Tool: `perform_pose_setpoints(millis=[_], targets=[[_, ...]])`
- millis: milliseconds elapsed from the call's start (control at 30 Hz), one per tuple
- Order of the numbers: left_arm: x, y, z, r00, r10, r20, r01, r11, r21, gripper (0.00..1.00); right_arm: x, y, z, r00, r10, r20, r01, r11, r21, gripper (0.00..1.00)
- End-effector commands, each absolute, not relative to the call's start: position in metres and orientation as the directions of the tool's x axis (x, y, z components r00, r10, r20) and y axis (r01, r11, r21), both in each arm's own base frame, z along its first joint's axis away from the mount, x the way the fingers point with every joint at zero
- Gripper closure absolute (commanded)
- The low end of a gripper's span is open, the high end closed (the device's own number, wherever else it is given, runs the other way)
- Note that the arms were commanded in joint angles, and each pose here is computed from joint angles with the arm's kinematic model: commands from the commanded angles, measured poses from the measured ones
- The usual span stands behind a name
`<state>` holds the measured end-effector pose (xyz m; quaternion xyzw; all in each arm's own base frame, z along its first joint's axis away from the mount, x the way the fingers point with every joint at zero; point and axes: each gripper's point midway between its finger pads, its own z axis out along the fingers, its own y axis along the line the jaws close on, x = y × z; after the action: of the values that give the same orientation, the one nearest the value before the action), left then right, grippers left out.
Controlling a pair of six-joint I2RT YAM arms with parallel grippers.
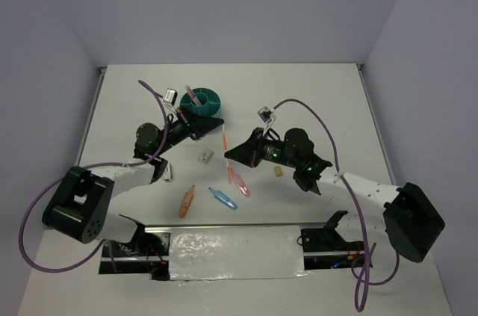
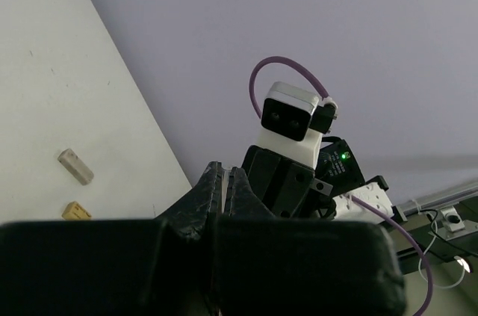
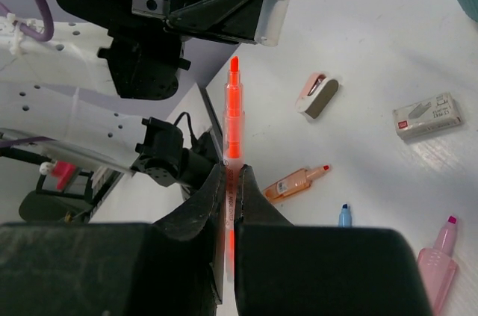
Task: Sort the stationery into containers
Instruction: Close the pen cap on the pen.
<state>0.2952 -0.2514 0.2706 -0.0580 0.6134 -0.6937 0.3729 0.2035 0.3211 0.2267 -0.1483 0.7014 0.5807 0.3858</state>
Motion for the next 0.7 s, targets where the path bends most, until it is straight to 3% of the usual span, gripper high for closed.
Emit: perform_pose_setpoints(millis=[0, 367, 667], targets=[[0.247, -0.234, 0.356, -0.490, -0.664, -0.564, 0.805, -0.098, -0.585, 1.00, 0.212, 0.332, 0.253, -0.595, 0.273, -0.756, -0.708, 0.268, 0.653, 1.00], [0.243, -0.227, 0.361, -0.401, -0.669, -0.627, 0.824, 0.036, -0.566, 1.00, 0.219, 0.341, 0.255, -0.615, 0.293, -0.732, -0.684, 0.264, 0.680, 1.00], [0.250, -0.224, 0.360, -0.355, -0.678, -0.644, 0.822, 0.103, -0.561, 1.00, 0.198, 0.357, 0.264, -0.602, 0.244, -0.760, -0.727, 0.227, 0.648, 1.00]])
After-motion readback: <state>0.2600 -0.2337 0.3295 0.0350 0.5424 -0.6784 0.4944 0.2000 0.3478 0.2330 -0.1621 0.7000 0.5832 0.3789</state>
